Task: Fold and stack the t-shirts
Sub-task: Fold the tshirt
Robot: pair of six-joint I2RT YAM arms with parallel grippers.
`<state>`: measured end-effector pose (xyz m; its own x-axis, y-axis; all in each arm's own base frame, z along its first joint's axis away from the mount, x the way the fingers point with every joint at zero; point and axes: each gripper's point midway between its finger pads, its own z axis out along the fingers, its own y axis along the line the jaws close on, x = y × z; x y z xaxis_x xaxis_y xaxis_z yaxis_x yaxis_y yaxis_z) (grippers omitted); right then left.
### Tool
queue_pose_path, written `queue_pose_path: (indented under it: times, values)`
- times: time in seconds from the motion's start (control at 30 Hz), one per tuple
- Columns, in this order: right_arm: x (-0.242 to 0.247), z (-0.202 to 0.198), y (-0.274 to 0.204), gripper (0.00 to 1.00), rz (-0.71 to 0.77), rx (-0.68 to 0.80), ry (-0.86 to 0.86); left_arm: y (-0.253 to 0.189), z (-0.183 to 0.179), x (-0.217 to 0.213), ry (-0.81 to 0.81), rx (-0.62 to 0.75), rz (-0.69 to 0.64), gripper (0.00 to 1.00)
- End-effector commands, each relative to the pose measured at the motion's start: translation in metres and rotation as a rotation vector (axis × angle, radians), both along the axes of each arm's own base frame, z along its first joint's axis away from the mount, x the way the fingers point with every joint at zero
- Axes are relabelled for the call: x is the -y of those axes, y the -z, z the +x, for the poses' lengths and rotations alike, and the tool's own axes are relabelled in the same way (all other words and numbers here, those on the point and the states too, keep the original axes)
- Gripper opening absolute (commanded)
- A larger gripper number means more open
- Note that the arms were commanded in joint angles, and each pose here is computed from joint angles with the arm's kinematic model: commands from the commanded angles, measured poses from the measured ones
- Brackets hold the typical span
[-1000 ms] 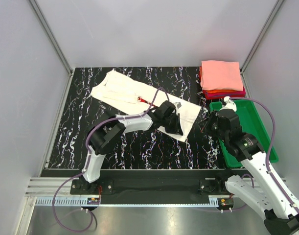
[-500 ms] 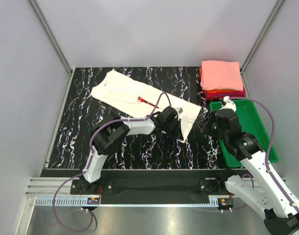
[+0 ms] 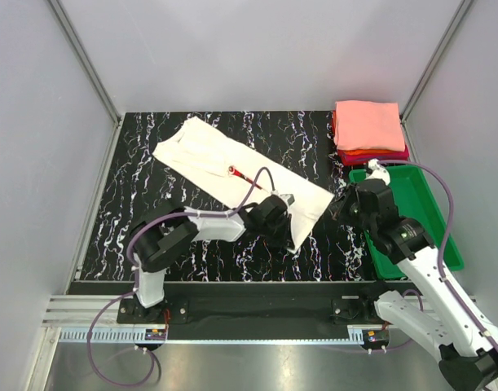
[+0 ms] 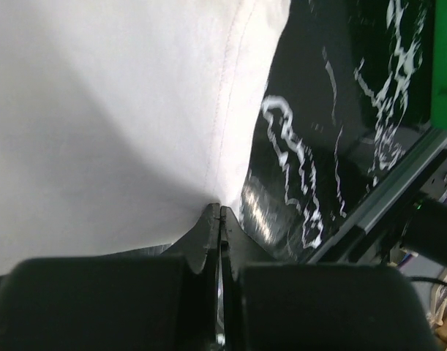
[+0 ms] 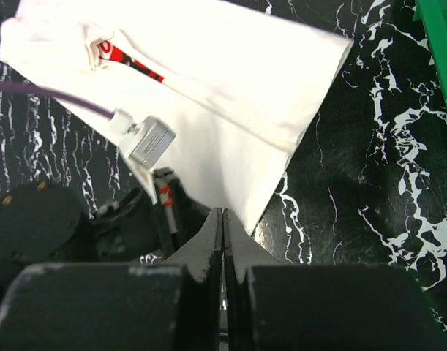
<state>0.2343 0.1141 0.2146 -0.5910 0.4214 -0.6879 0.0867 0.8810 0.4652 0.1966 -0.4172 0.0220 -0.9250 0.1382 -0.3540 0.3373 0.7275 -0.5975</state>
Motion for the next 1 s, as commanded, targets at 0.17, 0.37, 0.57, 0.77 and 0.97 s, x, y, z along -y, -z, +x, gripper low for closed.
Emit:
queue_pose_path:
  times: [0.17,0.37,0.57,0.77,0.97]
  values:
    - [-0.012,0.034,0.039,0.0,-0.097,-0.113,-0.023,0.048,-0.063,-0.108,-0.047,-0.026,0.318,0.0]
    - [-0.02,0.063,0.104,0.0,-0.193,-0.346,-0.059,0.054,-0.092,-0.14,-0.045,-0.036,0.377,0.0]
    - [-0.005,0.066,0.146,0.0,-0.263,-0.468,-0.005,0.03,-0.092,-0.143,-0.044,0.027,0.348,0.0]
    - [-0.009,0.067,0.161,0.0,-0.264,-0.492,-0.029,0.024,-0.091,-0.133,-0.015,0.045,0.335,0.01]
    - [-0.013,0.062,0.157,0.0,-0.22,-0.484,-0.033,0.026,-0.093,-0.128,0.001,0.045,0.342,0.01]
